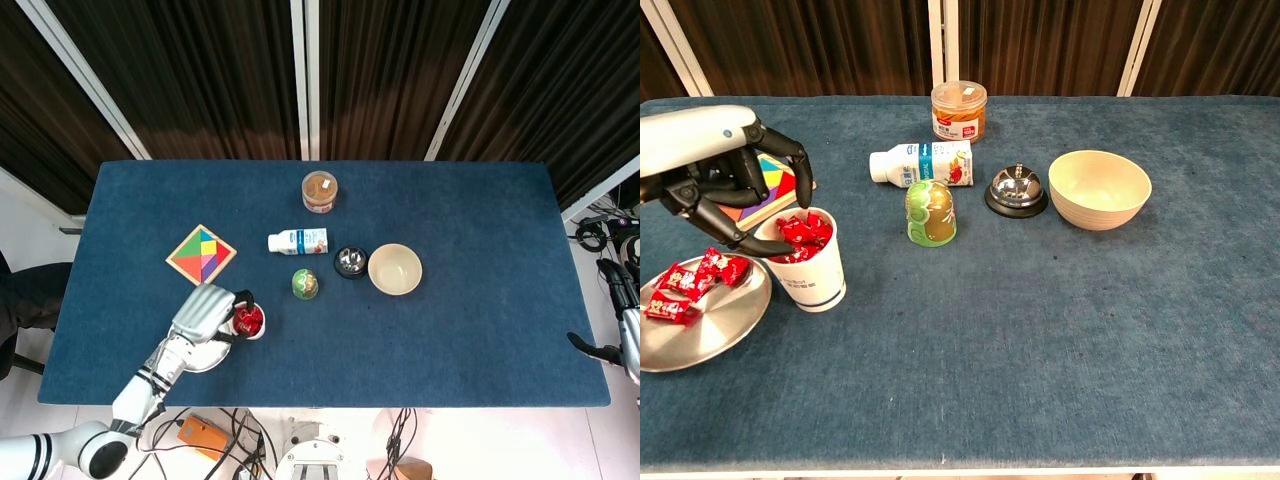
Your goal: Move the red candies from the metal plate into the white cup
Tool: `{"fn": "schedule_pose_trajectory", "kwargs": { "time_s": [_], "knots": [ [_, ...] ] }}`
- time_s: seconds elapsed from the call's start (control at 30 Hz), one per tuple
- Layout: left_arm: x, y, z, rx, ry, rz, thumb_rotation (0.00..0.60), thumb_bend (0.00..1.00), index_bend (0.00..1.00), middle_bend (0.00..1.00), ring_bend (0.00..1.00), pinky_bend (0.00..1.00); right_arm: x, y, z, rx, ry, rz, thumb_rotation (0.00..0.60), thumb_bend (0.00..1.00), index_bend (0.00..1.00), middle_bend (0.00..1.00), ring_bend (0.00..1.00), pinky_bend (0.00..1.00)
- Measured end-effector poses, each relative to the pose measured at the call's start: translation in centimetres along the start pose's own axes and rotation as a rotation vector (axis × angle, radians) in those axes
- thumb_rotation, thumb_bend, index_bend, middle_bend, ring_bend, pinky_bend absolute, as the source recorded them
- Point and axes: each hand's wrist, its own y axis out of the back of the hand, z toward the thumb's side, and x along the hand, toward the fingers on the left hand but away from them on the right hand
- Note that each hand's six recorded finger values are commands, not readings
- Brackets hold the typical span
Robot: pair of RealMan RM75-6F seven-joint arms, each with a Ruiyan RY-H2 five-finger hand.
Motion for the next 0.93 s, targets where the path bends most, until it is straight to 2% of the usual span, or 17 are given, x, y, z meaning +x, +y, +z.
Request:
{"fn": "schedule_pose_trajectory", "kwargs": {
  "time_s": [0.17, 0.3, 0.4, 0.5, 0.6, 0.67, 0.73, 0.93],
  "knots": [
    [-0.8, 1.5, -0.3, 0.0, 0.013, 0.063, 0.6, 0.04, 0.3, 0.97, 0.94, 0.89, 0.0, 0.2, 0.0, 0.002, -0.001, -0.005, 0.6, 0.22, 0.0, 0.14, 0.0, 0.14],
    [-2.5, 3.8, -2.7, -0.004, 0.082, 0.146, 0.6, 0.04, 0.31, 0.87, 0.84, 0.85, 0.1, 0.4, -0.3, 0.006, -0.009, -0.004, 0.6, 0.22, 0.0, 0.14, 0.0, 0.14],
    [-4.3, 5.1, -5.8, 0.024, 0.174, 0.173, 0.6, 0.04, 0.32, 0.64, 0.61, 0.66, 0.1, 0.5, -0.7, 0.008, -0.016, -0.001, 0.6, 0.22, 0.0, 0.14, 0.0, 0.14],
    [-6.7, 5.6, -9.9, 0.055, 0.303, 0.179, 0.6, 0.04, 0.29, 0.37, 0.34, 0.31, 0.2, 0.5, -1.2, 0.012, -0.027, 0.004, 0.6, 0.22, 0.0, 0.13, 0.0, 0.13],
    [-9.4, 5.8, -13.3, 0.084, 0.411, 0.206, 0.6, 0.04, 0.26, 0.22, 0.16, 0.1, 0.3, 0.3, -1.4, 0.015, -0.031, 0.009, 0.6, 0.22, 0.0, 0.13, 0.0, 0.12],
    [-11.4, 6.0, -15.2, 0.095, 0.47, 0.239, 0.6, 0.04, 0.23, 0.16, 0.09, 0.05, 0.5, 0.0, -1.3, 0.012, -0.032, 0.012, 0.6, 0.22, 0.0, 0.13, 0.0, 0.12],
    [-13.4, 6.0, -16.4, 0.092, 0.509, 0.267, 0.6, 0.04, 0.22, 0.14, 0.06, 0.01, 0.6, -0.3, -1.1, 0.011, -0.03, 0.015, 0.6, 0.22, 0.0, 0.13, 0.0, 0.11],
    [-17.7, 5.5, -16.5, 0.074, 0.517, 0.32, 0.6, 0.04, 0.22, 0.14, 0.05, 0.0, 1.2, -0.8, -0.4, 0.014, -0.022, 0.01, 0.6, 0.22, 0.0, 0.13, 0.0, 0.11]
  ]
}}
